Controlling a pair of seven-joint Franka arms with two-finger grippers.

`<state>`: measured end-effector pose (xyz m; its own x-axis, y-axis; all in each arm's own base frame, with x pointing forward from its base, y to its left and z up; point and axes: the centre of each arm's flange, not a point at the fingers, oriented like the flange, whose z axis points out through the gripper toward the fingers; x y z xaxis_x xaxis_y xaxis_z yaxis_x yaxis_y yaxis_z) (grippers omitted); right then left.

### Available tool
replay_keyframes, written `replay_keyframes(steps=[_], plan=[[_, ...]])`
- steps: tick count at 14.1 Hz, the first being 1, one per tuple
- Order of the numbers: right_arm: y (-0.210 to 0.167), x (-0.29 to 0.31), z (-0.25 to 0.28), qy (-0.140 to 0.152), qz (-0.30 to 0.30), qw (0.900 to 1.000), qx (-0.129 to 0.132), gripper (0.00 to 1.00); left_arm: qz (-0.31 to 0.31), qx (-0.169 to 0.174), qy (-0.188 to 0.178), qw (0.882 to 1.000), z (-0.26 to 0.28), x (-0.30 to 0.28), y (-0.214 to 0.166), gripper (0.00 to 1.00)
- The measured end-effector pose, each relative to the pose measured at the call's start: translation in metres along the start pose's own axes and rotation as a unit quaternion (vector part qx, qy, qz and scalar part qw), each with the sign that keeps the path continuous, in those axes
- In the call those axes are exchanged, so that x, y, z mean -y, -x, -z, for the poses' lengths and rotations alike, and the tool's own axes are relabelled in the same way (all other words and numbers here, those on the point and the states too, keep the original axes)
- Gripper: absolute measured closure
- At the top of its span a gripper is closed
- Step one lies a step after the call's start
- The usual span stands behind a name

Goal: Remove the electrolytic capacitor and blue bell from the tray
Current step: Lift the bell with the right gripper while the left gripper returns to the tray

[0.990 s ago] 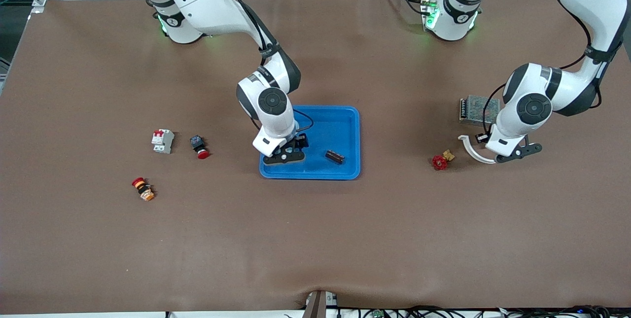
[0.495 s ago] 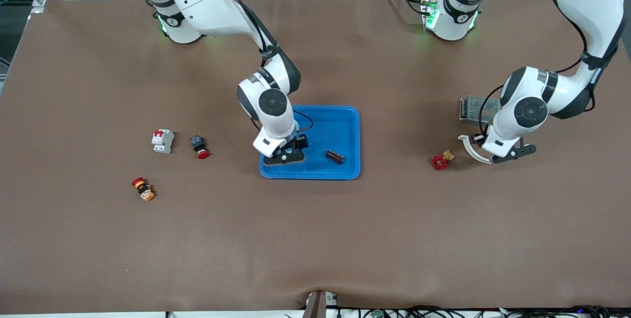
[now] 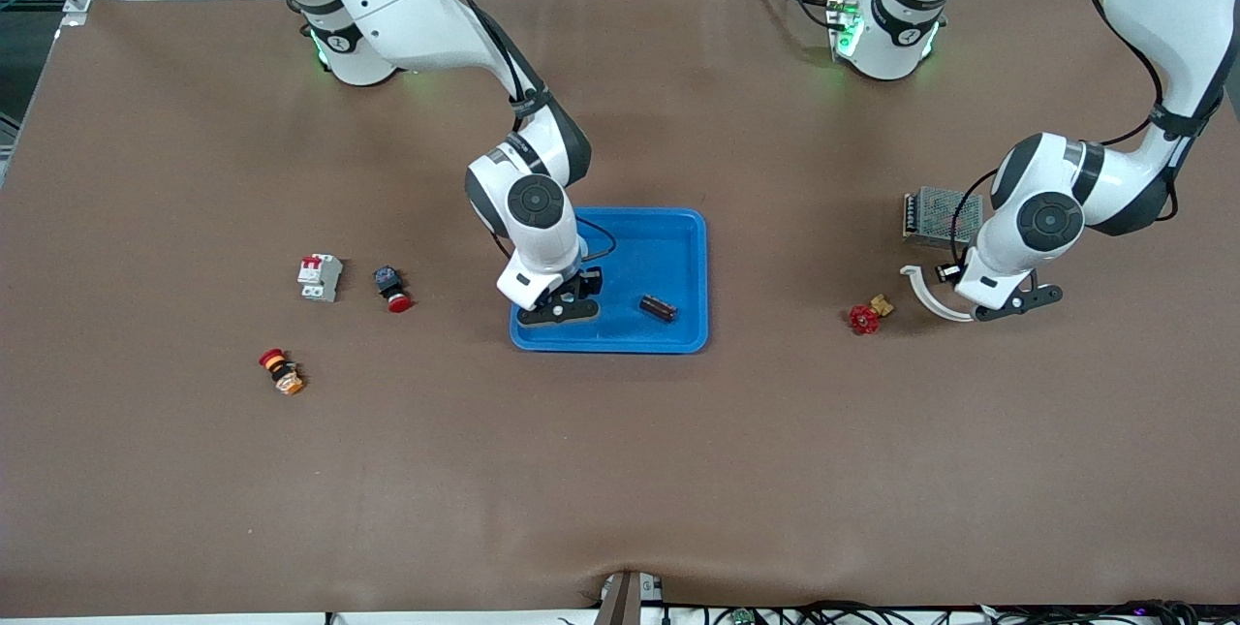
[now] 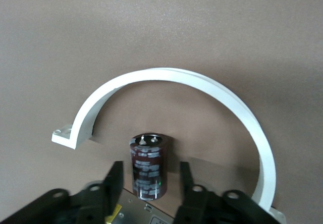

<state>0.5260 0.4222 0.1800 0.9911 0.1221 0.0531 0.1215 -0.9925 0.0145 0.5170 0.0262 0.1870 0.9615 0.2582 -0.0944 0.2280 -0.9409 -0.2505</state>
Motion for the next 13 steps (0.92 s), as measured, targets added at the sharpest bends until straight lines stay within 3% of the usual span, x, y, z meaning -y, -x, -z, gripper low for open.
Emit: replay_keyframes(steps=[3, 5, 8, 13], plan=[[0.0, 0.0, 0.0, 0.0, 0.0, 1.0, 0.0, 0.33, 0.003, -0.008, 0.002, 1.0, 0.006, 0.001, -0.006, 0.13], [-0.003, 0.0, 0.004, 0.001, -0.001, 1.0, 0.001, 0.33, 0.004, -0.022, 0.005, 1.0, 0.018, -0.001, -0.014, 0.0], [-0.016, -0.002, 0.031, 0.018, -0.002, 1.0, 0.026, 0.33, 0.001, -0.044, 0.009, 0.999, 0.048, -0.014, -0.023, 0.0], [-0.053, -0.057, 0.108, 0.021, 0.06, 0.997, 0.053, 0.33, 0.055, -0.034, 0.034, 0.997, 0.12, -0.067, -0.026, 0.0]])
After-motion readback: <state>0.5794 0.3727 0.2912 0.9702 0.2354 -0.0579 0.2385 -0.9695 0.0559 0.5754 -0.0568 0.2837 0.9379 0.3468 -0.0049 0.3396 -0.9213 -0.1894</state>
